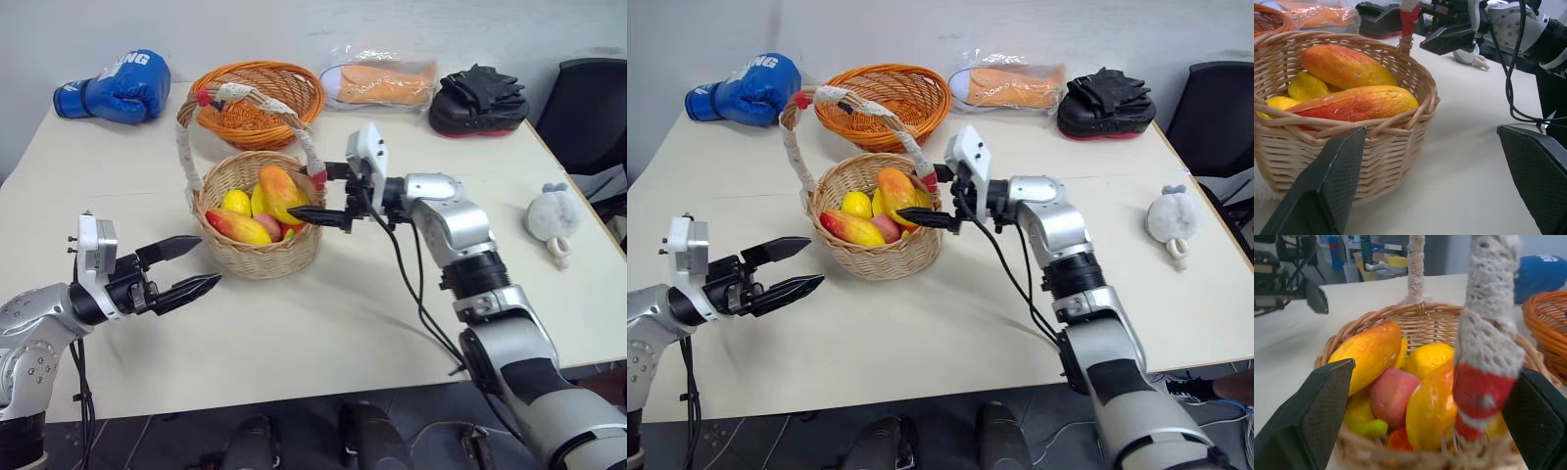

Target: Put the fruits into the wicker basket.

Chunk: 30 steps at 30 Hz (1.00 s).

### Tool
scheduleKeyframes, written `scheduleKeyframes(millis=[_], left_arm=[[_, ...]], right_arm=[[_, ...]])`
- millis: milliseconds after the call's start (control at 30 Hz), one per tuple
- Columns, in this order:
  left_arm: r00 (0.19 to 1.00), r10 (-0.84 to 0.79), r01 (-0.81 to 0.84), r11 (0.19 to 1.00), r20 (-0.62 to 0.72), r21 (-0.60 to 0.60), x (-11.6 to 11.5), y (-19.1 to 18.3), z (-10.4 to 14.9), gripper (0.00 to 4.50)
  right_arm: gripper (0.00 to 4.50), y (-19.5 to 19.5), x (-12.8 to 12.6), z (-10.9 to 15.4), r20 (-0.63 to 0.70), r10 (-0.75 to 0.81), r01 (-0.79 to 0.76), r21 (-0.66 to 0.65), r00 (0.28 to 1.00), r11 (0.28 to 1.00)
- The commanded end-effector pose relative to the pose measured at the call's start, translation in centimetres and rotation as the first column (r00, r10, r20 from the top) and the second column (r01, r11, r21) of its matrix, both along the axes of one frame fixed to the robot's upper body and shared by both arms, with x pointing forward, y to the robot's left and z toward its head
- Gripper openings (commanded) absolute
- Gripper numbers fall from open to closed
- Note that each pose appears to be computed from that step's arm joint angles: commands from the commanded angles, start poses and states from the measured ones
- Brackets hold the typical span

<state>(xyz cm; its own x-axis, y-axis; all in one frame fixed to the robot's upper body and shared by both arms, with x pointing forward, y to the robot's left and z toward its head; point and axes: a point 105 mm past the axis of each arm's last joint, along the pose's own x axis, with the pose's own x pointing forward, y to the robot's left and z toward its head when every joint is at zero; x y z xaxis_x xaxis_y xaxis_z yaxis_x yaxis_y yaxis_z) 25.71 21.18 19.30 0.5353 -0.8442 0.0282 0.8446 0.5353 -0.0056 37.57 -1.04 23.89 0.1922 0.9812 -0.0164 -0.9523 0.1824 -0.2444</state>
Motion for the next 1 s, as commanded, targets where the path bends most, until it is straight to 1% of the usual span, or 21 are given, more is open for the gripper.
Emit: scheduleKeyframes(millis=[33, 167, 233, 333, 367, 433, 500, 533, 600, 667, 733, 800, 833, 900, 1000], left_arm=[[0.999, -0.013, 0.012, 1.0, 0.051, 0.019, -0.4, -0.5, 0.8, 4.5], [0.999, -0.009, 0.009, 1.0, 0.048, 0.017, -0.7, -0.8, 0.5, 4.5], [0.999, -0.009, 0.009, 1.0, 0.048, 0.015, -0.7, -0.9, 0.4, 4.5], [0.997, -0.005, 0.004, 1.0, 0.079, 0.005, -0.4, -1.2, 0.6, 4.5], [0.996, -0.006, 0.006, 1.0, 0.089, -0.002, -0.3, -1.4, 0.7, 4.5], [0.996, -0.02, 0.021, 1.0, 0.09, -0.005, -0.1, -1.8, 0.7, 4.5], [0.996, -0.04, 0.04, 0.999, 0.082, -0.001, 0.1, -2.0, 0.6, 4.5], [0.995, -0.052, 0.053, 0.999, 0.081, 0.0, 0.4, -2.2, 0.6, 4.5], [0.995, -0.067, 0.067, 0.998, 0.08, 0.002, 0.8, -2.4, 0.6, 4.5], [0.993, -0.092, 0.092, 0.996, 0.079, 0.002, 1.3, -2.7, 0.6, 4.5], [0.991, -0.11, 0.111, 0.994, 0.08, 0.002, 1.6, -3.0, 0.6, 4.5], [0.989, -0.124, 0.125, 0.992, 0.083, 0.0, 2.0, -3.3, 0.6, 4.5], [0.988, -0.13, 0.13, 0.992, 0.085, -0.001, 2.1, -3.4, 0.6, 4.5], [0.986, -0.143, 0.144, 0.99, 0.088, -0.002, 2.4, -3.7, 0.7, 4.5], [0.984, -0.157, 0.157, 0.988, 0.089, 0.001, 2.5, -3.9, 0.7, 4.5]], right_arm=[[3.38, 0.0, -0.2, 1.5, 0.067, 0.018, -0.02, 0.024, 0.998, 1.0], [1.97, -0.9, -1.2, 1.7, 0.077, 0.053, -0.057, 0.047, 0.996, 0.997], [1.31, -2.0, -1.7, 1.5, 0.103, 0.049, -0.053, 0.037, 0.993, 0.998], [0.28, -3.8, -3.0, 2.4, 0.119, 0.005, -0.015, 0.084, 0.993, 0.996], [0.19, -4.5, -3.7, 2.7, 0.129, -0.007, -0.005, 0.096, 0.992, 0.995], [0.19, -6.0, -4.8, 3.0, 0.142, -0.067, 0.05, 0.12, 0.988, 0.991], [0.19, -7.7, -5.7, 3.8, 0.119, -0.142, 0.118, 0.19, 0.983, 0.975], [0.19, -9.6, -5.7, 4.7, 0.106, -0.229, 0.195, 0.263, 0.968, 0.945], [0.19, -12.1, -5.9, 5.7, 0.083, -0.344, 0.296, 0.349, 0.935, 0.889], [0.19, -16.4, -5.6, 6.2, 0.072, -0.535, 0.47, 0.389, 0.842, 0.792], [0.19, -19.3, -5.5, 6.0, 0.078, -0.648, 0.578, 0.383, 0.758, 0.721], [0.19, -21.6, -5.5, 5.8, 0.082, -0.723, 0.65, 0.377, 0.686, 0.659], [0.19, -22.4, -5.6, 5.7, 0.08, -0.745, 0.672, 0.378, 0.662, 0.637], [0.19, -24.0, -5.2, 5.2, 0.087, -0.795, 0.732, 0.34, 0.6, 0.59], [0.19, -25.5, -4.5, 4.5, 0.078, -0.839, 0.786, 0.312, 0.538, 0.533]])
